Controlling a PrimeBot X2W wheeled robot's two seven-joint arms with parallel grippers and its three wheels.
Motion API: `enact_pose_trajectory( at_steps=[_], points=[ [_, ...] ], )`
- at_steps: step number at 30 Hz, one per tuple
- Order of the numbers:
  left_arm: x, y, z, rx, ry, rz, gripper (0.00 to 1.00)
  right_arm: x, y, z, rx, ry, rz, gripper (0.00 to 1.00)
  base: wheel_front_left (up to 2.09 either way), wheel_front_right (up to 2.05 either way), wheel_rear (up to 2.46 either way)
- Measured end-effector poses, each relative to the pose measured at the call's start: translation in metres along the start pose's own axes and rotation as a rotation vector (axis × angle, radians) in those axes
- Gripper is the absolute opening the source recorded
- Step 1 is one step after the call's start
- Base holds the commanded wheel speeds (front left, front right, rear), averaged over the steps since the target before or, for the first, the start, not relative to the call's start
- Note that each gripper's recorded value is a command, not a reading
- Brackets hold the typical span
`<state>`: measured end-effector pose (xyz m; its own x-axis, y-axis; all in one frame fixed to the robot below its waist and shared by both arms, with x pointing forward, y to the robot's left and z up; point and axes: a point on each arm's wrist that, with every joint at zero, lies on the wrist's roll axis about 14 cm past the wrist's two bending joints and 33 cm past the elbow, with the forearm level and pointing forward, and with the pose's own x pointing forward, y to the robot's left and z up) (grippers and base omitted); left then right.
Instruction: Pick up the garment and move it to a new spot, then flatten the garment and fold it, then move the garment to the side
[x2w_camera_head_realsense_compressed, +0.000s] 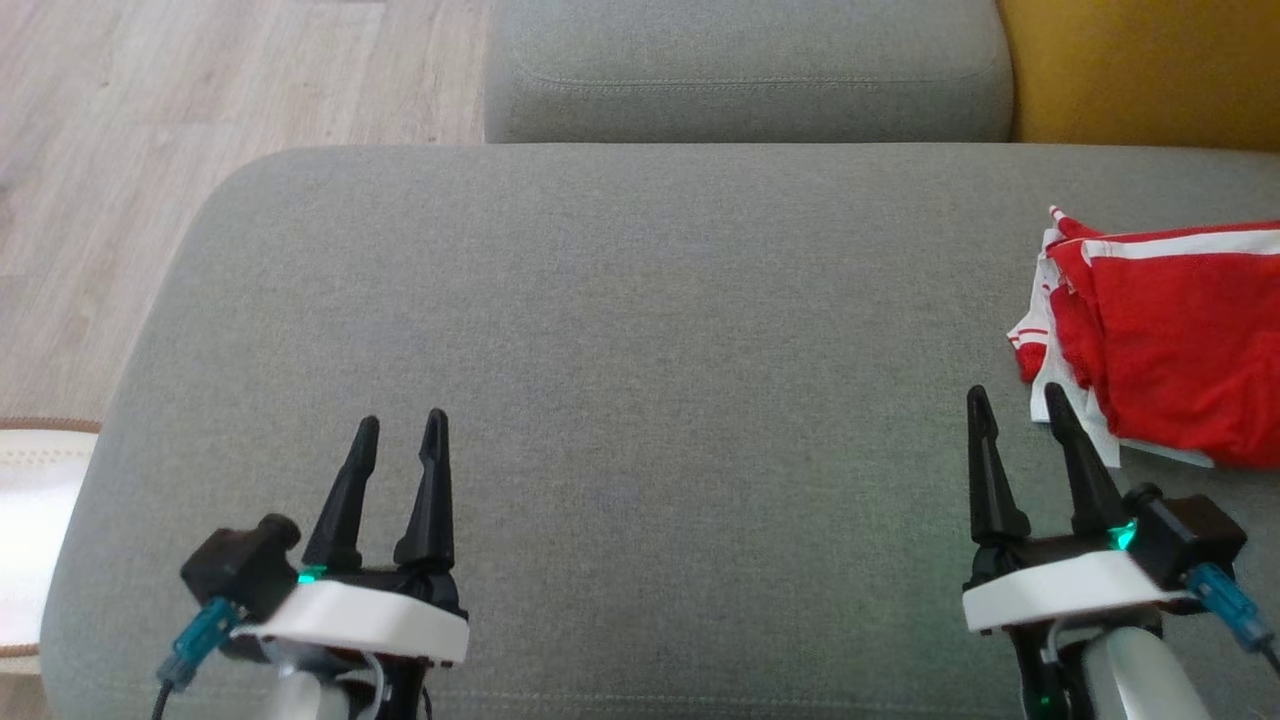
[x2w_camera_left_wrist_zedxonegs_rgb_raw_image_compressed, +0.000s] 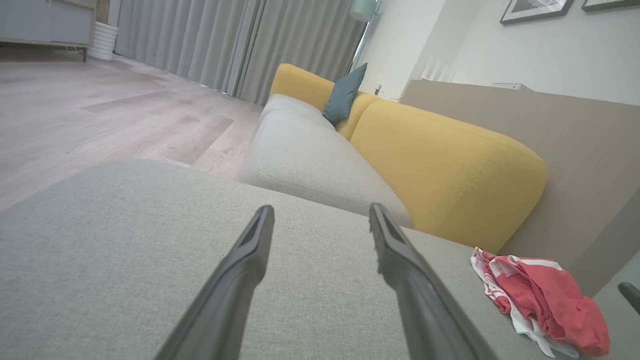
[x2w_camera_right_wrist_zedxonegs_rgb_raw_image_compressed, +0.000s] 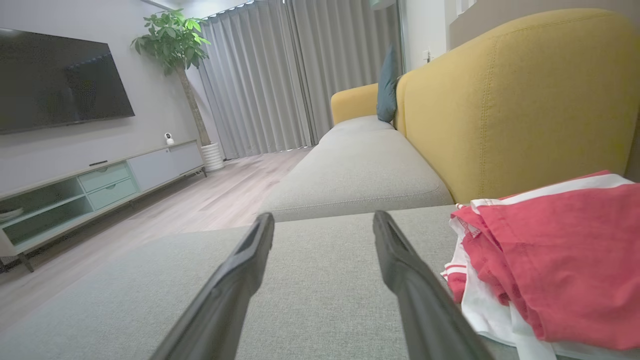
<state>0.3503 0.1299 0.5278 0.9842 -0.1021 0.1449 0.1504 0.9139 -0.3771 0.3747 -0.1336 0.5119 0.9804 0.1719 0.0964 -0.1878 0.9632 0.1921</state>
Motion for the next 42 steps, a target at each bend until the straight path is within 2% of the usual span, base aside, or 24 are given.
enact_pose_trajectory(
  at_steps=[1,2,8,42],
  points=[
    [0.0,0.001,-0.001,-0.008,0.002,0.004,1.0,0.0,0.0,0.001,0.0,-0.002,-0.001,1.0,0.0,0.0,0.0],
    [0.0,0.001,-0.002,-0.004,0.008,0.004,0.0,-0.001,-0.001,-0.001,0.0,0.004,-0.004,0.0,0.0,0.0,0.0],
    [-0.019,0.014,-0.036,-0.033,0.119,0.057,0.0,-0.02,-0.009,-0.035,0.037,0.11,-0.041,0.0,0.0,0.0,0.0],
    [-0.014,0.036,-0.041,-0.347,0.154,0.166,0.0,-0.022,-0.032,-0.036,0.409,0.111,-0.174,0.0,0.0,0.0,0.0]
  ],
)
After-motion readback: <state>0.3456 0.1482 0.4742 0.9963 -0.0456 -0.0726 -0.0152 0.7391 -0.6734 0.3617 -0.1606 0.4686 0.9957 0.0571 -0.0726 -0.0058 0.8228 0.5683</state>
